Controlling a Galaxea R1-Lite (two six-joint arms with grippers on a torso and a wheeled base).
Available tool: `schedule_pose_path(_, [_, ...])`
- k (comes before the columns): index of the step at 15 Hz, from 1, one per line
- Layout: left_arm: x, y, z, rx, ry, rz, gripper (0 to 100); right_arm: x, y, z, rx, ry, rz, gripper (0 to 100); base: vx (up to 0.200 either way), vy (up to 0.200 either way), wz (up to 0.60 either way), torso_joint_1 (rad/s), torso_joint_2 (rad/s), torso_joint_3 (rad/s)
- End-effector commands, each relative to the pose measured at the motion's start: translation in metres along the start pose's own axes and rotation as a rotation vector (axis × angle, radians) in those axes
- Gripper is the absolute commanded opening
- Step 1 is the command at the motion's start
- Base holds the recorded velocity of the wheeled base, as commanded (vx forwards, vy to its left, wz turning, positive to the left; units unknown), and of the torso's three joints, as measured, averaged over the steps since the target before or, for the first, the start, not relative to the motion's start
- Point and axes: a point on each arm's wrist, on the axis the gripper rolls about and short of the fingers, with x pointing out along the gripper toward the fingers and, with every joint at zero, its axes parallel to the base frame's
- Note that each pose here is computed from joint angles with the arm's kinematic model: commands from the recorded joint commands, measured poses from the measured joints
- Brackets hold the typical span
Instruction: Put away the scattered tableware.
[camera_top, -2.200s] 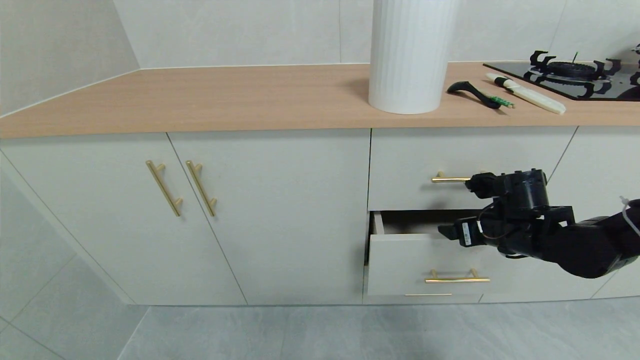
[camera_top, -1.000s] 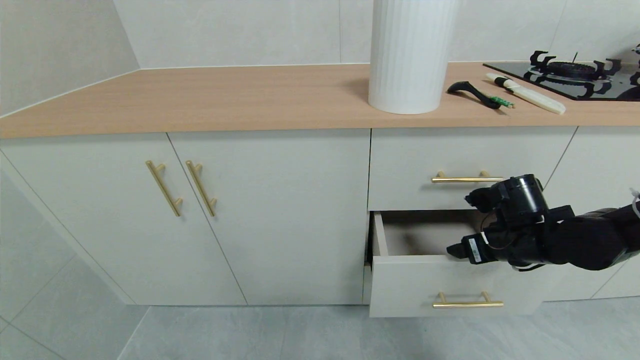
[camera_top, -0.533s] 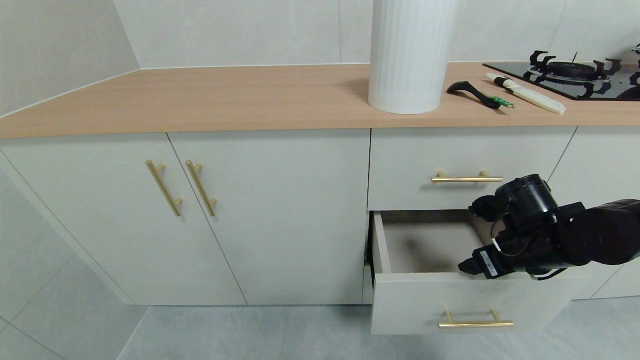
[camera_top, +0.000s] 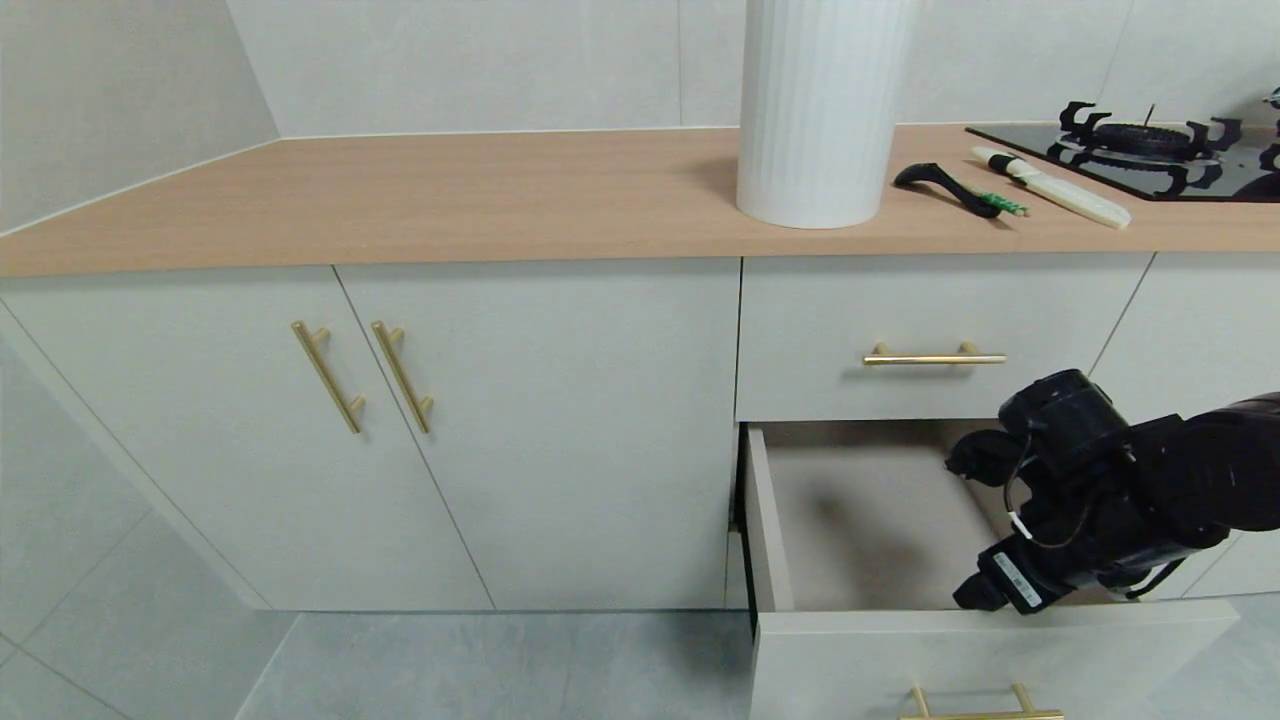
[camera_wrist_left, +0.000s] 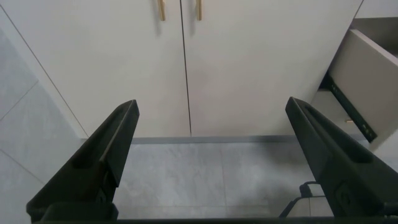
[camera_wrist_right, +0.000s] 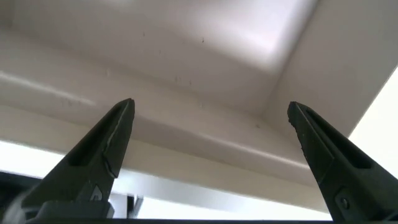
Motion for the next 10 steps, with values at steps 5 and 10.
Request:
schedule_pose_path(5, [0.0, 0.0, 0.0, 0.0, 0.001, 0.001, 100, -0.014, 0.009, -0.016, -0.105, 0.119, 0.026, 100, 0.0, 0.0, 0.0, 0.0, 0.0, 0.0])
schedule_pose_path(10, [0.0, 0.0, 0.0, 0.0, 0.001, 0.0, 100, -0.02, 0.019, -0.032, -0.219, 0.27, 0.044, 100, 0.0, 0.0, 0.0, 0.0, 0.0, 0.0])
